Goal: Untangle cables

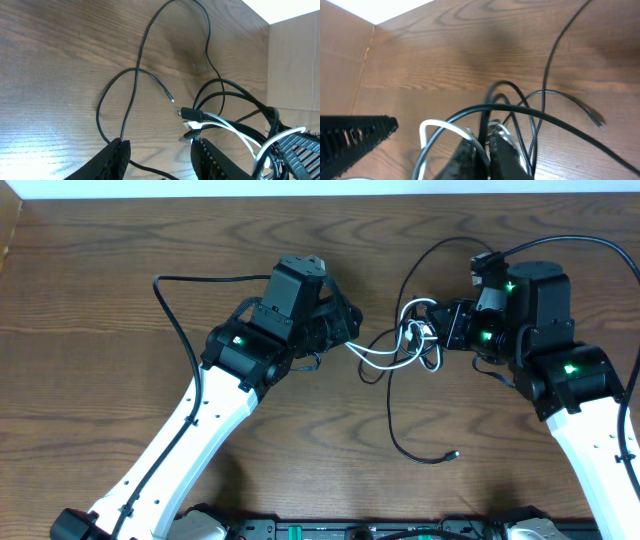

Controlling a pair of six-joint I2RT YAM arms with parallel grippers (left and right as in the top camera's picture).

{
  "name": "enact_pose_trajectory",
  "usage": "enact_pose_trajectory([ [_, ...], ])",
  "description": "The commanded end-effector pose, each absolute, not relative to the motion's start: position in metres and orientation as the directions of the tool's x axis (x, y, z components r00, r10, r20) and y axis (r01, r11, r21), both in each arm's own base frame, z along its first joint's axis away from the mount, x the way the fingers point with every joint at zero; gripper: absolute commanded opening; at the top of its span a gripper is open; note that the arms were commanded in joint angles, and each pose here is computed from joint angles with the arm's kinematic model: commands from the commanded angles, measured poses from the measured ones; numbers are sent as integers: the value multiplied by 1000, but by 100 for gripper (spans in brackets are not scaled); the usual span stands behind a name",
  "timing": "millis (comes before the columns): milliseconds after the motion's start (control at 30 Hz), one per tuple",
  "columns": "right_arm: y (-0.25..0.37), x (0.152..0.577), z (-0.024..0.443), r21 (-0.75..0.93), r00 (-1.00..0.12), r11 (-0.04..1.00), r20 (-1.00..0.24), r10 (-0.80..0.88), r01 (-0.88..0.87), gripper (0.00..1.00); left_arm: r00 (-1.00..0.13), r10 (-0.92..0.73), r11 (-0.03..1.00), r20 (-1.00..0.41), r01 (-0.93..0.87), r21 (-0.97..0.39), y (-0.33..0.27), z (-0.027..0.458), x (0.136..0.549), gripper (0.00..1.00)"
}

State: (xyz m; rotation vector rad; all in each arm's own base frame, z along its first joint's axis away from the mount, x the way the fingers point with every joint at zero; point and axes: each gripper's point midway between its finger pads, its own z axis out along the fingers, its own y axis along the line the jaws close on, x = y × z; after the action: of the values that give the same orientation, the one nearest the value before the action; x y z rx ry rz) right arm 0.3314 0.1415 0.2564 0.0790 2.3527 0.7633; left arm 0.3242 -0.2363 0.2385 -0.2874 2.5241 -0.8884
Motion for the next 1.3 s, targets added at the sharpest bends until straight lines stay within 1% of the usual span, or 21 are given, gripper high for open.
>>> enact_pose_trajectory([
  [0, 146, 329, 263, 565, -784, 810, -570, 246, -157, 14, -875, -342, 776, -343, -57, -628, -235, 239, 326, 45],
  [133, 148, 328, 263, 570, -788, 805, -566, 243, -161, 16, -876, -341, 777, -340, -59, -626, -234, 238, 325, 45],
  [267, 148, 328, 262, 570, -788, 806, -566, 243, -161, 16, -876, -341, 778, -341, -59, -626, -234, 238, 325, 45],
  [300, 148, 328, 262, 570, -788, 806, -566, 242, -161, 18, -876, -340, 778, -342, -58, -626, -234, 238, 325, 46],
  [367, 147, 328, 261, 561, -788, 810, -571, 230, -170, 27, -877, -331, 782, -348, -49, -621, -234, 238, 325, 45],
  [433, 147, 328, 259, 539, -786, 821, -584, 204, -187, 43, -879, -316, 790, -358, -35, -612, -234, 237, 325, 45],
  [467, 144, 329, 256, 525, -787, 831, -585, 196, -183, 49, -880, -310, 793, -360, -30, -609, -234, 236, 325, 45],
  [533, 135, 329, 247, 486, -792, 862, -579, 194, -144, 56, -886, -306, 799, -347, -41, -600, -233, 232, 323, 46],
  [600, 116, 328, 233, 409, -798, 910, -568, 204, -58, 60, -896, -300, 810, -326, -59, -583, -231, 223, 321, 46],
  [767, 78, 316, 210, 236, -821, 968, -533, 205, 89, 61, -902, -307, 855, -304, -121, -503, -219, 199, 321, 45],
  [933, 73, 300, 184, 185, -884, 976, -428, 189, 119, 56, -905, -309, 873, -293, -147, -466, -216, 185, 325, 46],
  [1033, 76, 295, 159, 157, -927, 983, -348, 142, 91, 57, -897, -317, 884, -308, -161, -439, -211, 182, 328, 45],
  [1167, 91, 293, 129, 191, -969, 981, -233, 78, 33, 57, -889, -334, 891, -313, -190, -411, -202, 179, 328, 46],
  [1267, 94, 292, 109, 179, -985, 984, -174, 11, -20, 61, -888, -350, 891, -300, -217, -399, -193, 176, 329, 46],
])
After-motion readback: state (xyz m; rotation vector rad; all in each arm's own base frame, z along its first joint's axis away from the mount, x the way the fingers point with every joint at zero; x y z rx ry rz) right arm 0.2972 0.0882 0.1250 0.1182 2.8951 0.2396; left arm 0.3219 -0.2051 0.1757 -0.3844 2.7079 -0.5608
